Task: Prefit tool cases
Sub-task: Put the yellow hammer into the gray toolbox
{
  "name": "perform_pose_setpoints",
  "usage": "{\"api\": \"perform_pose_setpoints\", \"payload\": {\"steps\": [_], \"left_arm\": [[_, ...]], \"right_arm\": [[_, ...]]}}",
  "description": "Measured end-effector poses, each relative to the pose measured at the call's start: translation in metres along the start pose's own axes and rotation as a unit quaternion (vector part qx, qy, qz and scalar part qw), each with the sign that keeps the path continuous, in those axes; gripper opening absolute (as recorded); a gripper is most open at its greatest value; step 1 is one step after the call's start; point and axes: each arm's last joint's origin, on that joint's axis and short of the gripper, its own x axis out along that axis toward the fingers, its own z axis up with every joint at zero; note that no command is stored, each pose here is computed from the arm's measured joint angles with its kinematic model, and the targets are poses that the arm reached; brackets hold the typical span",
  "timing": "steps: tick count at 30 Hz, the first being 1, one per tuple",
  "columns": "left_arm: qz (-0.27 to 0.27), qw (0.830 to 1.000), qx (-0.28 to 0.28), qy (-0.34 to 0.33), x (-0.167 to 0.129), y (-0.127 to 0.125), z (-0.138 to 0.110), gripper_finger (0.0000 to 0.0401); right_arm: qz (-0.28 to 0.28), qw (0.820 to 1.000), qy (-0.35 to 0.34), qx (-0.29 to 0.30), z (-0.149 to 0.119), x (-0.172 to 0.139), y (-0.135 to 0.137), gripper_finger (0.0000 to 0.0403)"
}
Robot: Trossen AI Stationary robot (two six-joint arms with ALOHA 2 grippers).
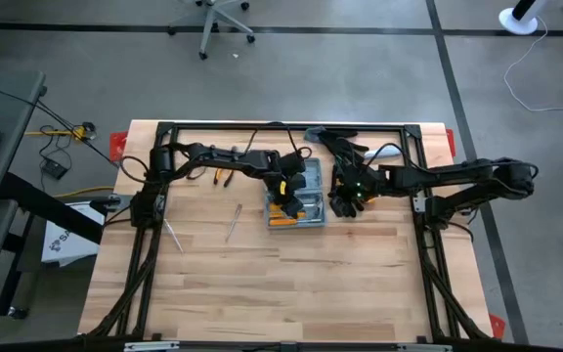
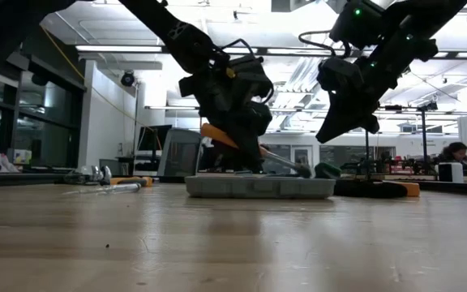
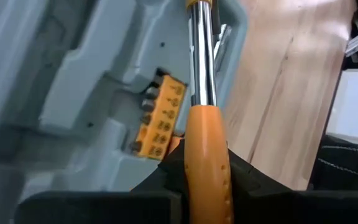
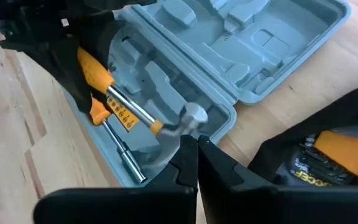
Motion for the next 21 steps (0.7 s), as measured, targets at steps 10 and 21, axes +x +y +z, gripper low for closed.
{"api": "perform_pose_setpoints", "payload": {"steps": [10, 21], "left_arm": [[0.021, 1.000, 0.000, -0.011, 0.000, 0.002, 0.001, 0.0083], [0.029, 0.999, 0.004, -0.015, -0.001, 0.003, 0.002, 0.0108]], "right_arm": [[0.011, 1.000, 0.016, -0.006, -0.002, 0.011, 0.001, 0.0000], [0.018, 1.000, 0.010, -0.006, 0.000, 0.013, 0.002, 0.0000]]}}
